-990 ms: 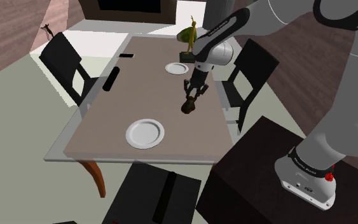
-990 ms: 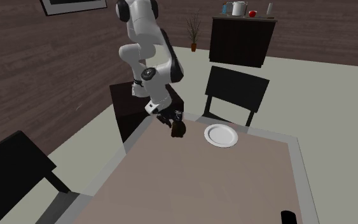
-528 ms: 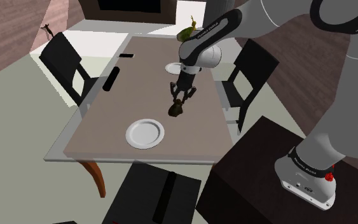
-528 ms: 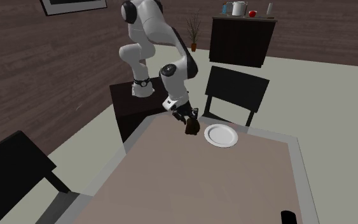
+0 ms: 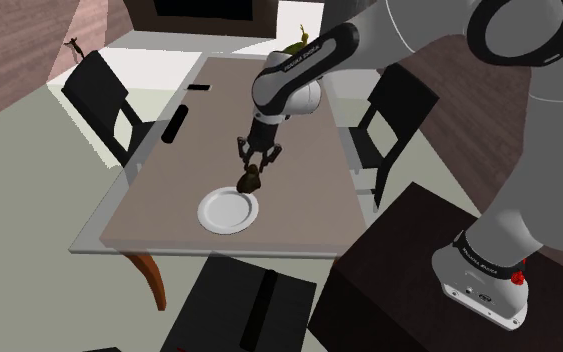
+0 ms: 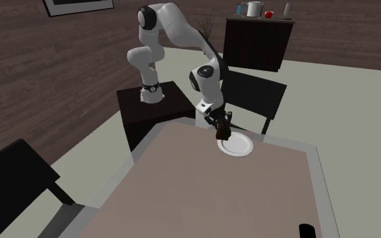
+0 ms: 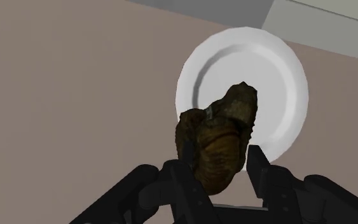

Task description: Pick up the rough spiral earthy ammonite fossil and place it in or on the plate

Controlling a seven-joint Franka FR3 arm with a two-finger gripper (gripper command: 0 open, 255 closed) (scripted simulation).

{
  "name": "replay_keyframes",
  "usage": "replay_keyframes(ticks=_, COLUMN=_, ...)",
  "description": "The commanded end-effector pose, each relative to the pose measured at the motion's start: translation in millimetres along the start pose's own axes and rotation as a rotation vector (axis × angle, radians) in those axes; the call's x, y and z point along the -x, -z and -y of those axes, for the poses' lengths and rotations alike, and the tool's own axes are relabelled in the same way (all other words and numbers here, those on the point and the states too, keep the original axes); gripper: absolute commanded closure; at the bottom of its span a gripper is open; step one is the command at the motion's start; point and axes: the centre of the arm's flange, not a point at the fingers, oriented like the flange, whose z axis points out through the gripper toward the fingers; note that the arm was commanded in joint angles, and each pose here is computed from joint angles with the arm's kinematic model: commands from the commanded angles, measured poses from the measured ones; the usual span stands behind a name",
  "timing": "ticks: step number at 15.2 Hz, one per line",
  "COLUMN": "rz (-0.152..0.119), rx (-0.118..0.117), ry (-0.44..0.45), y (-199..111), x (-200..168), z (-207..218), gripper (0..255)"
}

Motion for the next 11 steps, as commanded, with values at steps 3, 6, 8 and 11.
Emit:
replay_keyframes(ticks=3, rz=0.0, rx=-0.001, ry=-0.001, y=-15.4, x=17.6, z=49.7, gripper=255)
replay_keyframes(ticks=6, rz=0.0, rx=-0.001, ry=-0.001, y=-29.2, x=28.1, z=77.2, gripper=255)
replay_keyframes(ticks=8, rz=0.0, rx=-0.001, ry=-0.001, y=-39.2, x=26.2, z=74.4, gripper=255)
replay_keyframes(ticks=11, rz=0.0, rx=-0.001, ry=-0.001, y=-54.2, x=23.1, z=70.3, gripper=255)
